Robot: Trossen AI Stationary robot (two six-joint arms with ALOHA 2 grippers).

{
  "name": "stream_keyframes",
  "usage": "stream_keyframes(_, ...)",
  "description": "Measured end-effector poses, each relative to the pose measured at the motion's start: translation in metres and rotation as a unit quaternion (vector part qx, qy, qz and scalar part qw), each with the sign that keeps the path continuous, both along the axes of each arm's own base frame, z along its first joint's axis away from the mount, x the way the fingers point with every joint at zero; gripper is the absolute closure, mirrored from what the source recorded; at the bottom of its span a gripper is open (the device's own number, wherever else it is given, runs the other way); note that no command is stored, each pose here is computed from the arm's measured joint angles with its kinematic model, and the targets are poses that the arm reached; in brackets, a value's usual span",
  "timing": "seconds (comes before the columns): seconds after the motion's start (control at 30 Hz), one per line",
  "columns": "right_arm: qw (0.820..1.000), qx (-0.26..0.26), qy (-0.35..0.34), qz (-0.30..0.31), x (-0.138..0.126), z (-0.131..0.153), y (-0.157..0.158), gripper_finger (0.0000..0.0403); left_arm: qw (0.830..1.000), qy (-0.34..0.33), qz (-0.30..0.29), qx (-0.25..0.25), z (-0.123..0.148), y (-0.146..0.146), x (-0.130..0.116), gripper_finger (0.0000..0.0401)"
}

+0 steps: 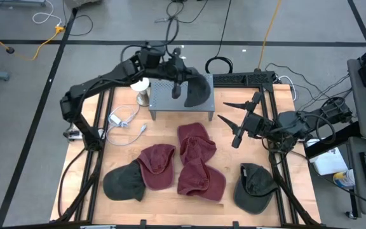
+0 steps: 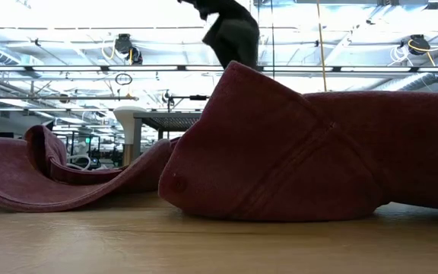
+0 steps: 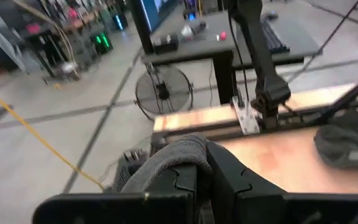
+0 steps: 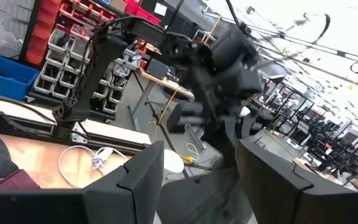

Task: Pick & Place hat
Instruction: Put the top black cap on the shelf

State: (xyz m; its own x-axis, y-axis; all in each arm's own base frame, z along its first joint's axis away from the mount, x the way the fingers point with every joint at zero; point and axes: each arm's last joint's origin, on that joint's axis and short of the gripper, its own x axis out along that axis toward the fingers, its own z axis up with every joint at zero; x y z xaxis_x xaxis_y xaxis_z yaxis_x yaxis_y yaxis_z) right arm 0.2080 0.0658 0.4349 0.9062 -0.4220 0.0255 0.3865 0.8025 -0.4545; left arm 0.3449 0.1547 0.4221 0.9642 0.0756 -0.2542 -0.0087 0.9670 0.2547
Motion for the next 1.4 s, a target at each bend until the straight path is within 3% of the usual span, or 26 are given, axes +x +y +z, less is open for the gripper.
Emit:
stream_keyframes(0.27,1.000,-0.004,0.002,0.000,0.000,0.000,0.000,0.0211,0.999,0.029,-0.010,-0.011,-0.021,0.022,0.007,0.0386)
stream_keyframes(0.57,1.000,-0.004,0.002,-0.002,0.000,0.000,0.000,0.0211,0.999,0.010,-0.044,-0.031,-0.019,0.024,0.007,0.0386)
stream_keyframes(0.8,1.000,-0.004,0.002,-0.005,0.001,0.000,-0.001,0.0211,0.996,0.074,-0.022,-0.045,-0.043,0.037,0.008,0.0386)
stream_keyframes(1.03,1.000,-0.003,0.002,-0.014,0.002,0.000,-0.005,0.0211,0.993,0.113,0.014,0.025,-0.057,0.043,0.015,0.0386)
stream_keyframes(1.3,1.000,-0.004,0.002,-0.014,0.002,0.000,-0.005,0.0211,0.977,0.171,0.041,0.122,-0.063,0.047,0.013,0.0386)
stream_keyframes(1.4,1.000,-0.012,0.006,-0.014,0.002,0.000,-0.005,0.0211,0.975,0.174,0.043,0.134,-0.063,0.048,0.012,0.0386)
